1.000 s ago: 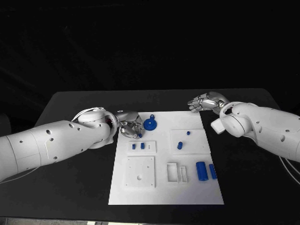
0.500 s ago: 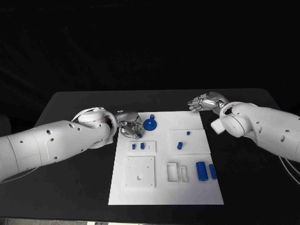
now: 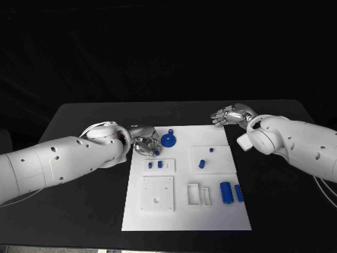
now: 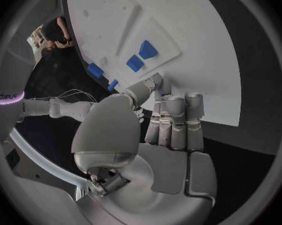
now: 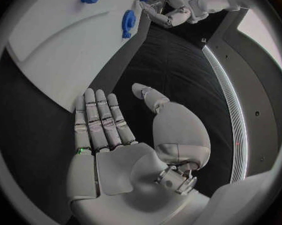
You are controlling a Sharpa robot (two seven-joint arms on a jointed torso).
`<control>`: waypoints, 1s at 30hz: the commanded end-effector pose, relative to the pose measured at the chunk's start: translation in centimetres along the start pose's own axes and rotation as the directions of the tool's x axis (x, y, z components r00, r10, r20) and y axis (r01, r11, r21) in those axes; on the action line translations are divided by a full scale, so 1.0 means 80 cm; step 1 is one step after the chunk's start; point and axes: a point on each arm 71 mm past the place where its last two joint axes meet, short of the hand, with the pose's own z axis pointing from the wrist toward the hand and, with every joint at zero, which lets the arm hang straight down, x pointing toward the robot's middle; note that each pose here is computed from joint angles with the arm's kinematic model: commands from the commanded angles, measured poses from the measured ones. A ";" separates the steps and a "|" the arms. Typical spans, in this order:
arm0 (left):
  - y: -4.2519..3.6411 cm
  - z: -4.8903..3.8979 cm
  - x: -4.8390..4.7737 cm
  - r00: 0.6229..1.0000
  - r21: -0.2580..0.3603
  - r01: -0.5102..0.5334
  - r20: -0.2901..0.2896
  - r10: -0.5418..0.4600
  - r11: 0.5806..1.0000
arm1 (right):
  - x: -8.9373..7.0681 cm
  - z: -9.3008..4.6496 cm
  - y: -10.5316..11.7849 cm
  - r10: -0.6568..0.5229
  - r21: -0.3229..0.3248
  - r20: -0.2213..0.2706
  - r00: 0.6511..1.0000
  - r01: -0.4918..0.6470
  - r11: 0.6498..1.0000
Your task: Assemble the parts on the task board
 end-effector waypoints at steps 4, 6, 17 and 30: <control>0.0042 -0.001 0.005 1.000 -0.025 0.017 -0.009 -0.018 1.000 | 0.002 0.000 0.001 0.001 -0.006 -0.017 1.000 -0.001 1.000; 0.0049 -0.001 0.004 1.000 -0.028 0.017 -0.008 -0.018 0.999 | 0.002 0.000 0.001 0.001 -0.007 -0.019 1.000 -0.002 1.000; 0.0129 -0.004 0.003 0.999 -0.048 0.032 0.000 -0.032 0.998 | 0.001 0.000 0.000 0.001 -0.005 -0.018 1.000 -0.001 1.000; 0.0585 -0.014 -0.015 0.971 -0.106 0.212 0.136 -0.197 0.972 | -0.003 -0.005 0.002 -0.096 -0.047 -0.003 0.995 0.096 0.994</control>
